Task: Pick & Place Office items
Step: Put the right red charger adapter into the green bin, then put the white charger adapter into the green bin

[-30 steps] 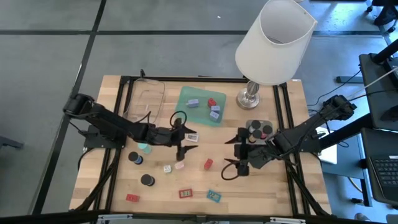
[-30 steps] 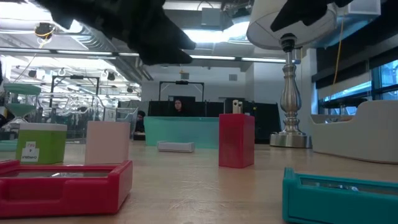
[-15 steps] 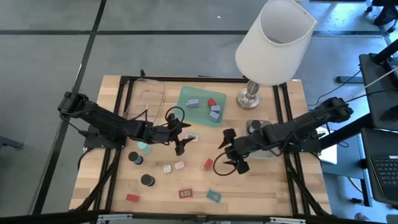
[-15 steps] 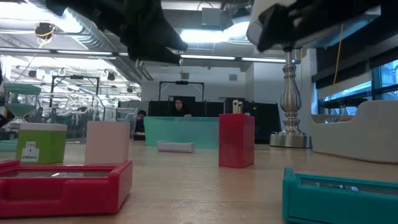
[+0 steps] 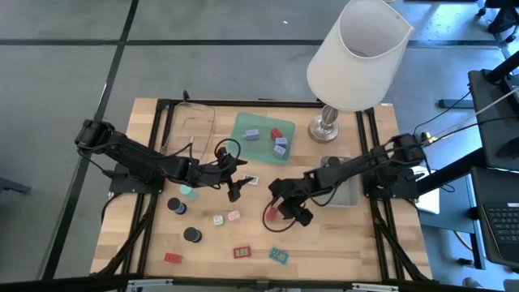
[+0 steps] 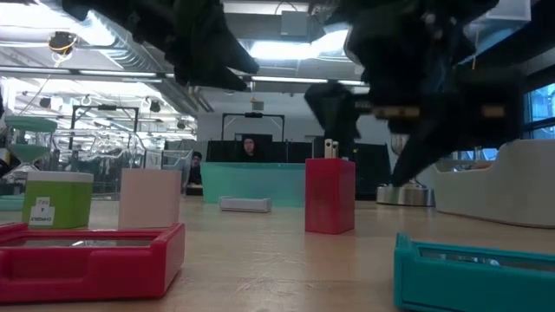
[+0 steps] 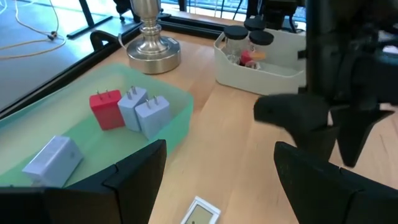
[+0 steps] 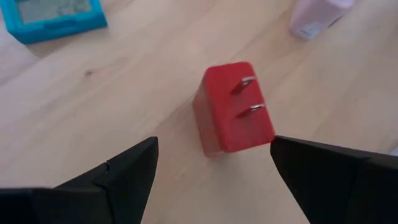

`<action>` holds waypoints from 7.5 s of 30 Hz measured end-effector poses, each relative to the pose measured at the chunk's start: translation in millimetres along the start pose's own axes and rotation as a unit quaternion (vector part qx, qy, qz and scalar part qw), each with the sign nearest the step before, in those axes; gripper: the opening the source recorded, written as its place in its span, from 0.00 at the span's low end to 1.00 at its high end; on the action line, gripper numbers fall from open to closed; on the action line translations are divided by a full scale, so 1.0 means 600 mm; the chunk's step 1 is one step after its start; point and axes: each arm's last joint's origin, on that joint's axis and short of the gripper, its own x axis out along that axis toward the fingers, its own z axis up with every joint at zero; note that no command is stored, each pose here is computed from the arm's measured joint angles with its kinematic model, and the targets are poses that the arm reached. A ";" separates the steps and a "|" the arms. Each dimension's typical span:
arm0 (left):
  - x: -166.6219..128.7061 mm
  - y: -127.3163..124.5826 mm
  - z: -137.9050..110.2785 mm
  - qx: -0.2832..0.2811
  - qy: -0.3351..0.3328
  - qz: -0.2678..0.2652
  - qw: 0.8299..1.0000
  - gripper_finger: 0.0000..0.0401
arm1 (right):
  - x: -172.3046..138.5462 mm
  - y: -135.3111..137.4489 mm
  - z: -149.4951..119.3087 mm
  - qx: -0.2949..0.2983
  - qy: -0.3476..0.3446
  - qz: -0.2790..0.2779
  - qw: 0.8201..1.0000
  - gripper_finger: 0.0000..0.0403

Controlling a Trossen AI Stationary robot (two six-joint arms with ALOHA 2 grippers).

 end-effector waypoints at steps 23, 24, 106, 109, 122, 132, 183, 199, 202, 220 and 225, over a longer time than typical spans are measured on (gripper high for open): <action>0.000 0.004 -0.012 0.021 0.034 0.010 0.999 0.73 | 0.052 -0.013 -0.003 0.045 -0.081 0.034 0.995 0.70; -0.001 0.005 -0.013 0.023 0.036 0.011 0.999 0.73 | 0.052 -0.013 -0.003 0.048 -0.081 0.034 0.995 0.67; 0.008 0.027 -0.013 0.031 0.037 0.077 0.996 0.73 | -0.038 -0.190 -0.130 0.539 -0.055 -0.352 0.763 0.46; 0.008 0.027 -0.013 0.031 0.037 0.077 0.996 0.73 | -0.039 -0.190 -0.131 0.532 -0.053 -0.358 0.765 0.54; 0.007 0.018 -0.021 0.007 0.089 -0.029 0.996 0.73 | -0.137 -0.180 -0.089 0.519 -0.089 -0.369 0.766 0.69; -0.038 -0.051 -0.048 0.025 0.137 -0.170 0.976 0.73 | -0.190 -0.135 -0.038 0.496 -0.119 -0.349 0.786 0.69; 0.013 -0.096 -0.171 -0.058 0.282 -0.124 0.950 0.67 | -0.147 -0.020 0.029 0.452 -0.101 -0.406 0.788 0.69; 0.030 -0.065 -0.124 -0.111 0.259 -0.151 0.948 0.28 | -0.145 -0.019 0.031 0.453 -0.103 -0.380 0.799 0.69; 0.030 -0.039 -0.086 -0.109 0.199 -0.125 0.966 0.29 | -0.145 -0.019 0.031 0.454 -0.104 -0.375 0.802 0.69; 0.085 0.215 -0.003 -0.189 0.092 0.130 0.969 0.31 | -0.144 -0.018 0.029 0.451 -0.096 -0.376 0.804 0.69; 0.108 0.236 -0.029 -0.197 0.137 0.119 0.963 0.31 | -0.144 -0.017 0.027 0.449 -0.090 -0.378 0.804 0.69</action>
